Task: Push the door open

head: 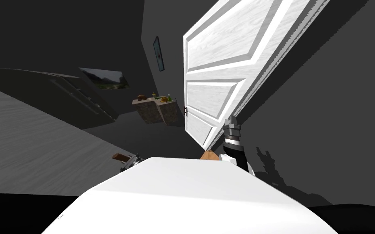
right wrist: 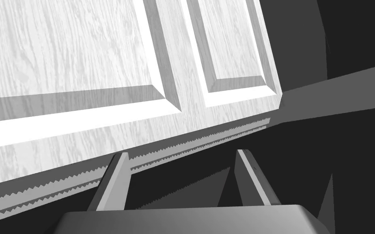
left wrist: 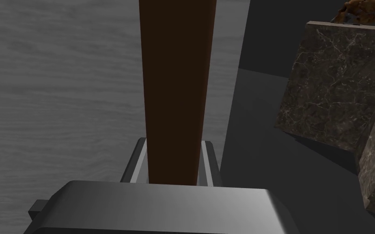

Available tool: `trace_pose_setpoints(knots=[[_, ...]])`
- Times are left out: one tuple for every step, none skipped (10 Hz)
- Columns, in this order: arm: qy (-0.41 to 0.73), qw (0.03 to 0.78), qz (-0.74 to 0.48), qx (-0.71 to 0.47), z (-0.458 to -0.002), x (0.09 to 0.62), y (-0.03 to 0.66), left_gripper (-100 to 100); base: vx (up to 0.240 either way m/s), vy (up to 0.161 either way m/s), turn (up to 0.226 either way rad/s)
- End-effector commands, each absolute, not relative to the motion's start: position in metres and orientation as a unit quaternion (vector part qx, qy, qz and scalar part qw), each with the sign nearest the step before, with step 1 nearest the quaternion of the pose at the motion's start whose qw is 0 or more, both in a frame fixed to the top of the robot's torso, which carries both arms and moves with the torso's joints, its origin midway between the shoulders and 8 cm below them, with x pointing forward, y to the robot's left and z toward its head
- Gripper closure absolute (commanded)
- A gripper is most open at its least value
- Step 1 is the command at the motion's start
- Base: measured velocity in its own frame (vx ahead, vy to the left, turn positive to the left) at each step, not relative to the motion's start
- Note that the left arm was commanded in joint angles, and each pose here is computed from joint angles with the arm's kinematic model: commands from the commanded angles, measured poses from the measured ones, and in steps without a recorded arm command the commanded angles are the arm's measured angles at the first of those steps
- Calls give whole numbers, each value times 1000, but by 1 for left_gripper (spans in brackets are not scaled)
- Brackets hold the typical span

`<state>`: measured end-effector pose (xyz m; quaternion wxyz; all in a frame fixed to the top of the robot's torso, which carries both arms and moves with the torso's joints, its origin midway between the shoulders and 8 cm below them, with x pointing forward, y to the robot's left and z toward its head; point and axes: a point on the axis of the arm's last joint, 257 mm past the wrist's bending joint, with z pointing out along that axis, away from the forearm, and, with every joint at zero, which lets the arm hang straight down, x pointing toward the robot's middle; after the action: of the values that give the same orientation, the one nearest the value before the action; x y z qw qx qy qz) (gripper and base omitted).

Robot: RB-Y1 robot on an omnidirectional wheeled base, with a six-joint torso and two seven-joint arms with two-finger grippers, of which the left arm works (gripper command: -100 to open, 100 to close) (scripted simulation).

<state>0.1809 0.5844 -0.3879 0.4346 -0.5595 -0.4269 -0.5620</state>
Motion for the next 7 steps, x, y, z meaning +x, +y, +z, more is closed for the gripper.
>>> trace_pose_setpoints(knots=[[-433,452,-557,-546,-381,163,597,100,141,156,42],[-433,452,-557,-546,-381,163,597,100,102,111,40],[-440,463,-551,-537,-379,150,605,100,114,147,48],[-443,466,-549,-534,-378,145,608,100,130,164,58],[-449,473,-543,-528,-378,135,613,100,149,158,42],[-456,480,-538,-522,-377,125,617,100,159,171,85],[-460,484,-535,-519,-377,119,619,100,148,154,39]])
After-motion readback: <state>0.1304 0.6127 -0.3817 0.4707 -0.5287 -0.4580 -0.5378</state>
